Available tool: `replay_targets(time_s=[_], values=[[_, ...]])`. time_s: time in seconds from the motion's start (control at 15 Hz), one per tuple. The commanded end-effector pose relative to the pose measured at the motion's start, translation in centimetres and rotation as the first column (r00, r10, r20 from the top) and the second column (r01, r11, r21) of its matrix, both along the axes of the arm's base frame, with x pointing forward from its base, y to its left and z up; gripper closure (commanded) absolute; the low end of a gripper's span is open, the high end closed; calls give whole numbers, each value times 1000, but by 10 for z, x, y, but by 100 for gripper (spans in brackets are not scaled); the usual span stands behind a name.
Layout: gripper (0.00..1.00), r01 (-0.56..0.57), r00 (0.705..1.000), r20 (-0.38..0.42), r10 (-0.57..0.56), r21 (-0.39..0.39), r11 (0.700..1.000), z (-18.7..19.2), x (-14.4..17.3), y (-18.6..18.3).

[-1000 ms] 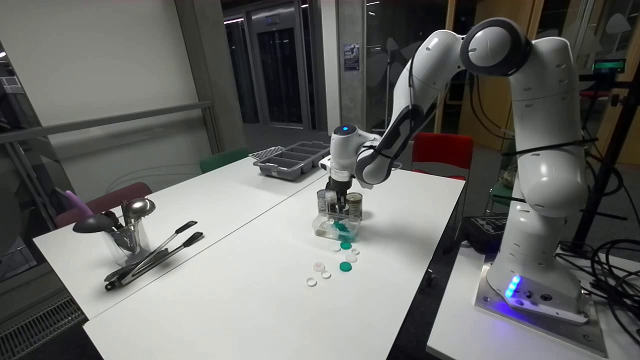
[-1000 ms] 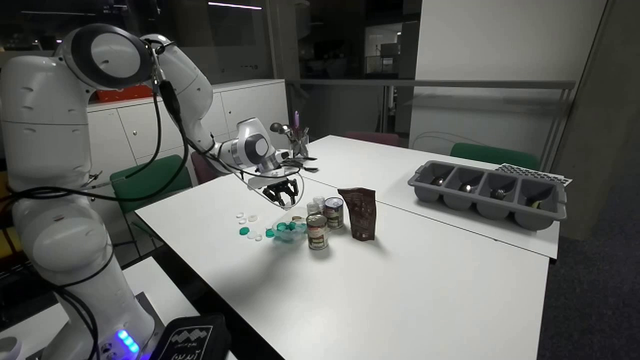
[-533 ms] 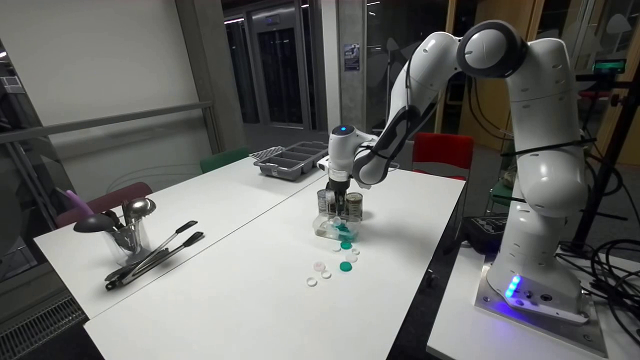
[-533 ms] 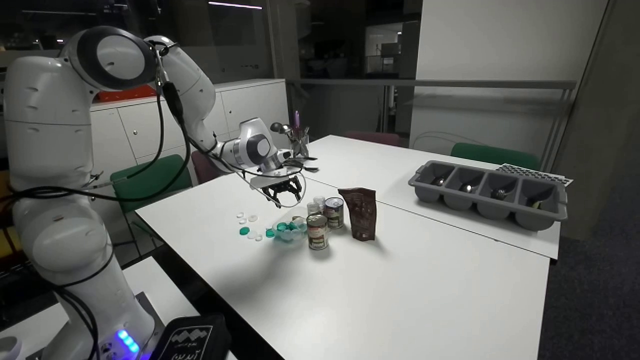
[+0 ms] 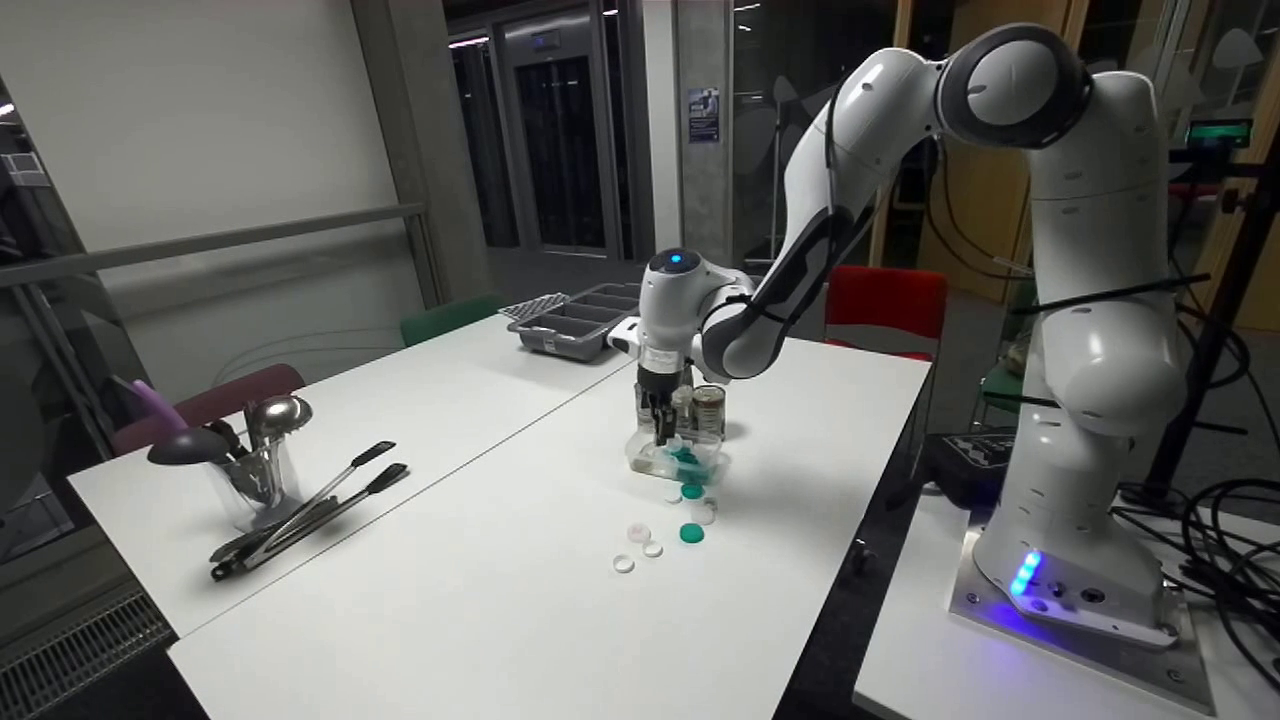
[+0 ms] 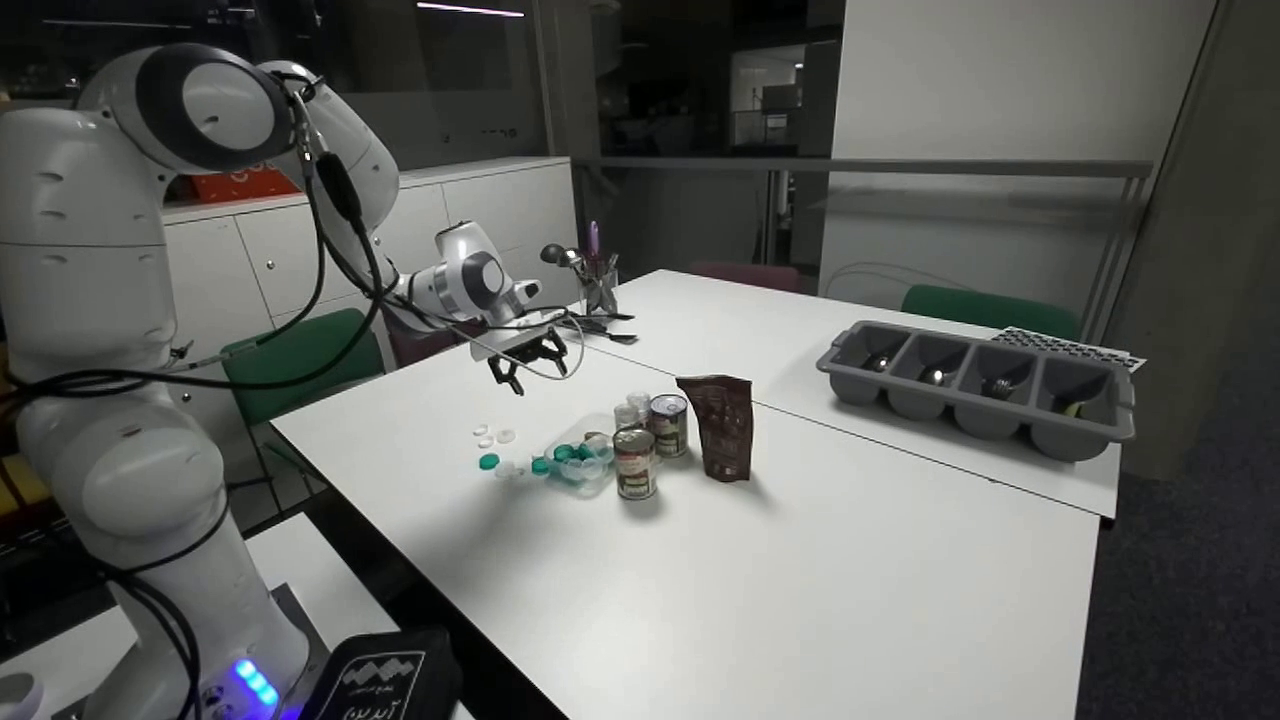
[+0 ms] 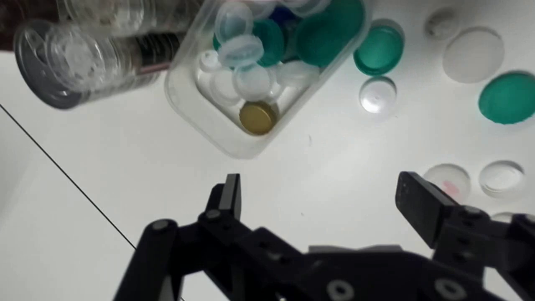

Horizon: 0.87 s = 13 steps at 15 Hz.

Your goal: Pick up the white object on the table and put it in the bowl

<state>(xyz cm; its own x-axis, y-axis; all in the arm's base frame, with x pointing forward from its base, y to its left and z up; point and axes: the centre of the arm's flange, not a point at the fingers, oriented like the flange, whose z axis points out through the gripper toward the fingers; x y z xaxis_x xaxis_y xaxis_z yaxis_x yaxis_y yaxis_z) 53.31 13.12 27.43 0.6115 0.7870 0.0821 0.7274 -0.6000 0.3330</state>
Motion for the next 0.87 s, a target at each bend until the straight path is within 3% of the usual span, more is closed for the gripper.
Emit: replay_targets(time_s=[0.0, 0.33, 0.4, 0.8], values=[[0, -151, 988, -17, 154, 107, 983, 35, -32, 30], [0, -246, 945, -131, 299, 315, 917, 26, -37, 77], [0, -215, 965, -91, 245, 256, 943, 14, -43, 94], [0, -212, 964, -104, 246, 263, 941, 8, -43, 95]])
